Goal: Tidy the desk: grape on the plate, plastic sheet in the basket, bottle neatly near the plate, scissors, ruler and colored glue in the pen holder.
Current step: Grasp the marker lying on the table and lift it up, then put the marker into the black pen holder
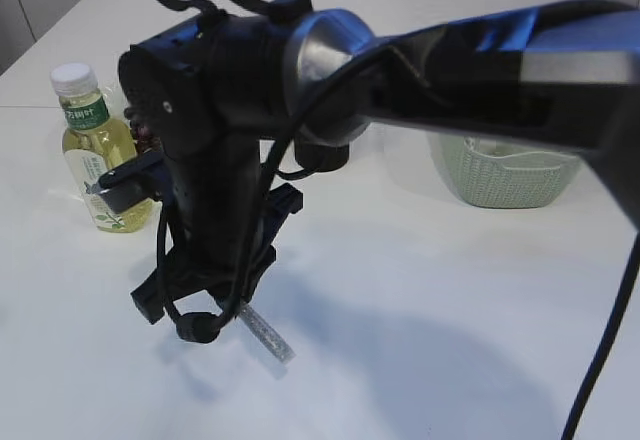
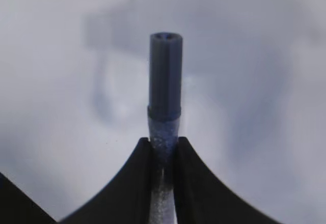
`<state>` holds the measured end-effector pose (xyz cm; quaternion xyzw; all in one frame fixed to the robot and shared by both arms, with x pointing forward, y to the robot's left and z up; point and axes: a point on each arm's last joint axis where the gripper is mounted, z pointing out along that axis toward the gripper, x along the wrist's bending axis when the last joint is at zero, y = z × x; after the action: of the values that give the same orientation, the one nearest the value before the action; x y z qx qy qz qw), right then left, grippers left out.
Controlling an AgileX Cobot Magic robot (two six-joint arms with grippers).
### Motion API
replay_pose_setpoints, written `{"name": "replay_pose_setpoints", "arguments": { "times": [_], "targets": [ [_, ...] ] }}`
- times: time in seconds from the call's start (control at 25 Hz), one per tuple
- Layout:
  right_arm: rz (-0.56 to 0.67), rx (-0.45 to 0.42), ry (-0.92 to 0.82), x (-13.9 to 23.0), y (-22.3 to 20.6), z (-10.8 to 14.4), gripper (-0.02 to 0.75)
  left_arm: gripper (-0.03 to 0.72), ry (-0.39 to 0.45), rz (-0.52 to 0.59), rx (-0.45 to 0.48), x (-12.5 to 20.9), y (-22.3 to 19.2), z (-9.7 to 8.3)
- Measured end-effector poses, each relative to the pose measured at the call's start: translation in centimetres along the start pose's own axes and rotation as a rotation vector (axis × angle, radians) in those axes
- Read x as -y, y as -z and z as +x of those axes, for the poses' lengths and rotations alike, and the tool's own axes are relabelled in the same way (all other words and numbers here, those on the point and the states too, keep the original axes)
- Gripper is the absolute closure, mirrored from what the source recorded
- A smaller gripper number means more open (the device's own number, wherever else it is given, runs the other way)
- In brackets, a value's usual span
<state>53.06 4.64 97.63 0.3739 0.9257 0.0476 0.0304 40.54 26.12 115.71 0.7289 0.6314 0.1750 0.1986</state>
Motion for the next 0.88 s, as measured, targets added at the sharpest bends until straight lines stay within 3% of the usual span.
{"name": "replay_pose_setpoints", "arguments": {
  "times": [0.24,0.6,0.88],
  "targets": [
    [-0.147,-0.030,0.122,2.9,1.9,0.1,0.624,0.392,0.001,0.000,0.004,0.0,0.0,0.0],
    [-0.605,-0.027,0.140,10.4,5.3,-0.6,0.624,0.393,0.008,-0.001,0.024,0.0,0.0,-0.2],
    [-0.828,0.015,-0.021,9.8,6.8,-4.6,0.625,0.400,0.017,-0.010,0.053,-0.1,0.0,-0.5]
  ]
}}
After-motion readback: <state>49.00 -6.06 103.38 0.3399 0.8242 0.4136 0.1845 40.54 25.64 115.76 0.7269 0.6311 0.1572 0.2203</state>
